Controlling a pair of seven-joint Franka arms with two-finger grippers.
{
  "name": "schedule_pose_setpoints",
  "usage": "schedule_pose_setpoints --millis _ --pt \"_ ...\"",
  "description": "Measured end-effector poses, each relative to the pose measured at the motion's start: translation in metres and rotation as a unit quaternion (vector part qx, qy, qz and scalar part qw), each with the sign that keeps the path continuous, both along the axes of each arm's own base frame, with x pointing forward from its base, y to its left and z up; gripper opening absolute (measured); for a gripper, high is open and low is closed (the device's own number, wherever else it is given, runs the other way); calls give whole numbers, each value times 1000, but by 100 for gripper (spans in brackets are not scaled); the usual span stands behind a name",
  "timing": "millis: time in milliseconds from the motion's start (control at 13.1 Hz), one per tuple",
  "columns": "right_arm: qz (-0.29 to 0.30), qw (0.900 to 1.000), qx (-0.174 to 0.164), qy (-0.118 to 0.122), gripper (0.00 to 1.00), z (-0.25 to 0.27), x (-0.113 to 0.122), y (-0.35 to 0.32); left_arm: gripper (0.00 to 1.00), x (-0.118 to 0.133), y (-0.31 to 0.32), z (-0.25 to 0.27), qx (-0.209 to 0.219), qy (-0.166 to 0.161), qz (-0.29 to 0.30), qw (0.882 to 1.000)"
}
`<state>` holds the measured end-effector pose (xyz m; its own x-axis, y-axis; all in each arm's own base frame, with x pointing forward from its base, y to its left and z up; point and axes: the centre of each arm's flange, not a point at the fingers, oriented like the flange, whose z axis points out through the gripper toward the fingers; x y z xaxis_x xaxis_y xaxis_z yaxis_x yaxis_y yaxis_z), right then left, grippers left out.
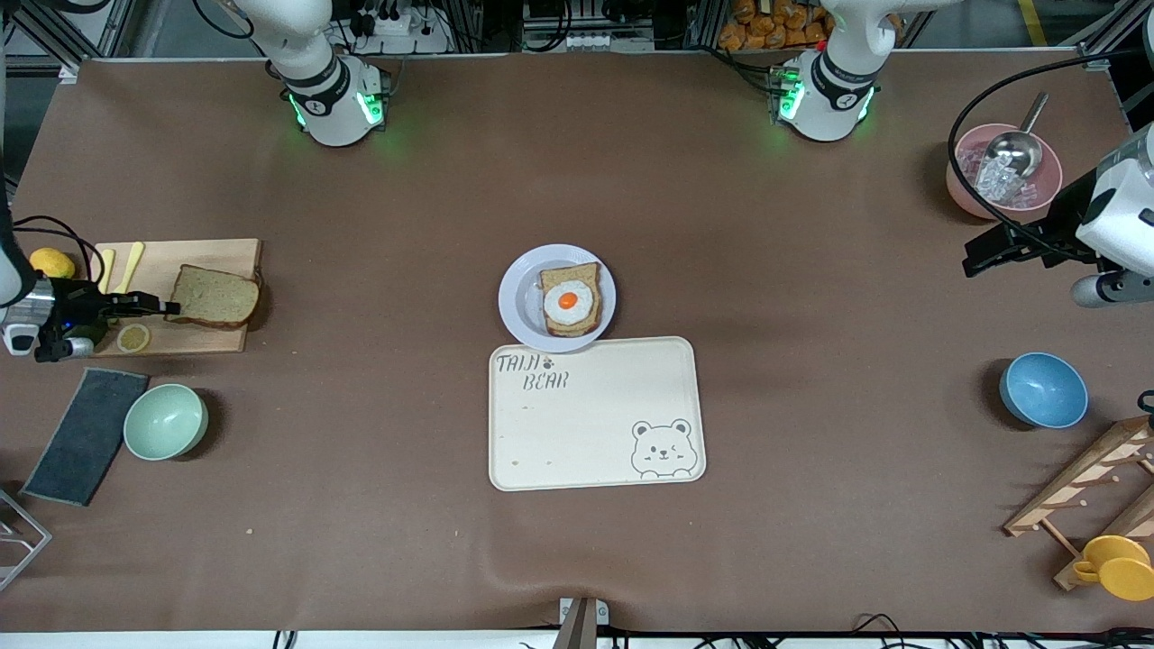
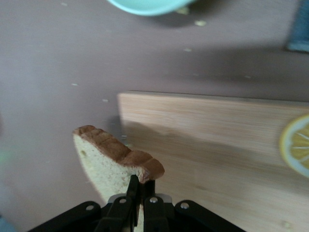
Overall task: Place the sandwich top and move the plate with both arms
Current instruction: 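Carry the bread slice with the right gripper to the egg toast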
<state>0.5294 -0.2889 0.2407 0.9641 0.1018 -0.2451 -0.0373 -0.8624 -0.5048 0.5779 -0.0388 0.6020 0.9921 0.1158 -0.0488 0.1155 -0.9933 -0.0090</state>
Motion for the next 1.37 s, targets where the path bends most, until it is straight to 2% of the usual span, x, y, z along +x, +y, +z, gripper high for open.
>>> schedule_pose_setpoints --millis 305,611,839,1068,1374 --pt "5 999 34 17 7 28 31 45 100 0 1 -1 0 1 1 1000" --pt "20 997 66 46 7 34 58 130 100 1 2 -1 0 1 2 1000" --pt "18 995 58 77 7 51 76 212 100 1 3 -2 0 1 3 1000" --pt "13 993 48 105 7 76 85 324 100 1 5 -2 0 2 5 1000" --pt "18 994 55 90 7 77 85 419 100 1 6 -3 0 3 5 1000"
